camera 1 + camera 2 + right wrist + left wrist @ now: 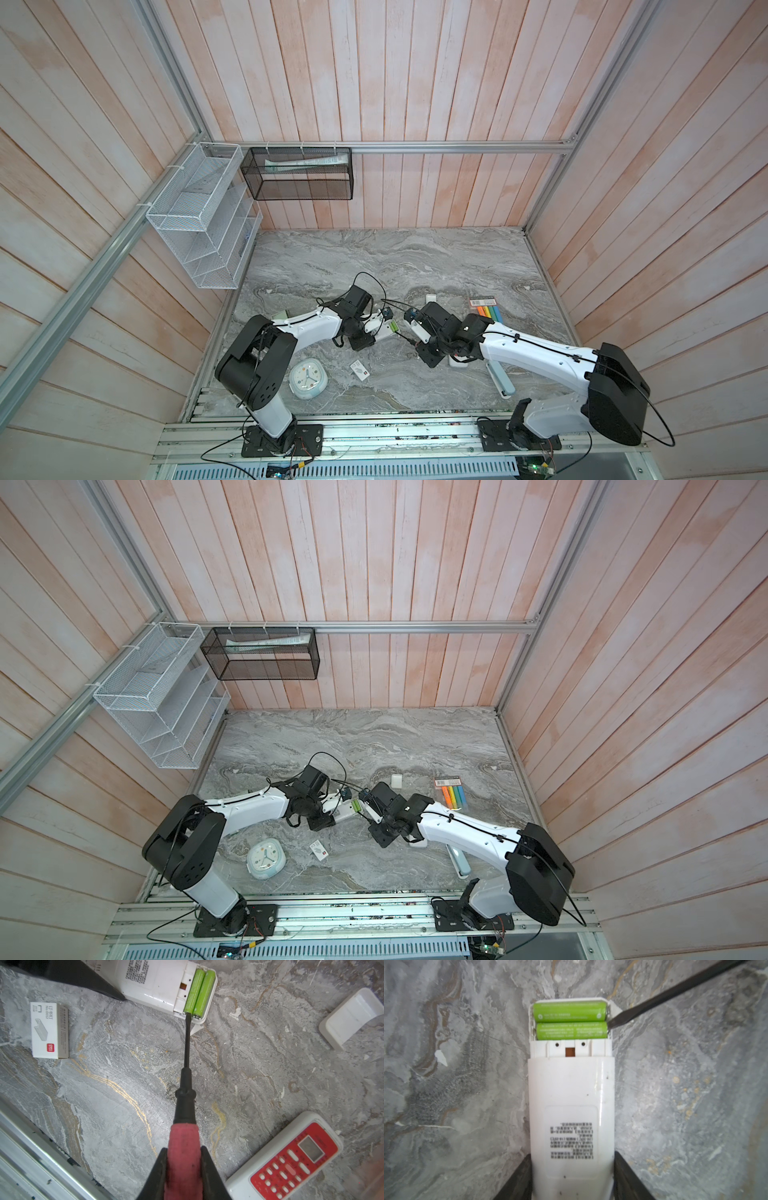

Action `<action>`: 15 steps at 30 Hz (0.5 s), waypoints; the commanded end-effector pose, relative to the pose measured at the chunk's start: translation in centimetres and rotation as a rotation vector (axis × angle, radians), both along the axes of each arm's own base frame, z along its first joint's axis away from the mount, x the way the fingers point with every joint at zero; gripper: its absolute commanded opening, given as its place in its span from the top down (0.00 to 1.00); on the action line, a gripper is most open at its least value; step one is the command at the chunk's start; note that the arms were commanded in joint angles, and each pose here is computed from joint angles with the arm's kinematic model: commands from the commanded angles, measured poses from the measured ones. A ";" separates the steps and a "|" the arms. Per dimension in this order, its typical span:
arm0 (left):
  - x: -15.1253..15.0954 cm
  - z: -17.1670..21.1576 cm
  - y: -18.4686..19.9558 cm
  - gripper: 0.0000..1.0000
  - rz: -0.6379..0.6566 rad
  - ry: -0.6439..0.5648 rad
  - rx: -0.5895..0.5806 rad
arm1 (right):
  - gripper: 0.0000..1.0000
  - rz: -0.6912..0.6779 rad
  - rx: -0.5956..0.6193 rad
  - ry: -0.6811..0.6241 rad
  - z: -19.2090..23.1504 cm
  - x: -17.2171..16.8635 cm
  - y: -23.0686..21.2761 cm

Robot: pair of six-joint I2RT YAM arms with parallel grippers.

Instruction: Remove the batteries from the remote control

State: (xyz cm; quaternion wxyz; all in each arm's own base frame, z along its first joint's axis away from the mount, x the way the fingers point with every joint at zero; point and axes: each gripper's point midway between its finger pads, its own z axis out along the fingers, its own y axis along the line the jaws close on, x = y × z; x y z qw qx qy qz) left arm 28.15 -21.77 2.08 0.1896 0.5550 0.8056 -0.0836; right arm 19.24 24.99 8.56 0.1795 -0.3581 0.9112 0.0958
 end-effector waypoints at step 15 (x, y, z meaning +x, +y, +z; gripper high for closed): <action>-1.2 -1.9 1.8 0.43 0.010 0.063 0.069 | 1.00 -0.054 0.075 -0.061 1.5 0.5 0.6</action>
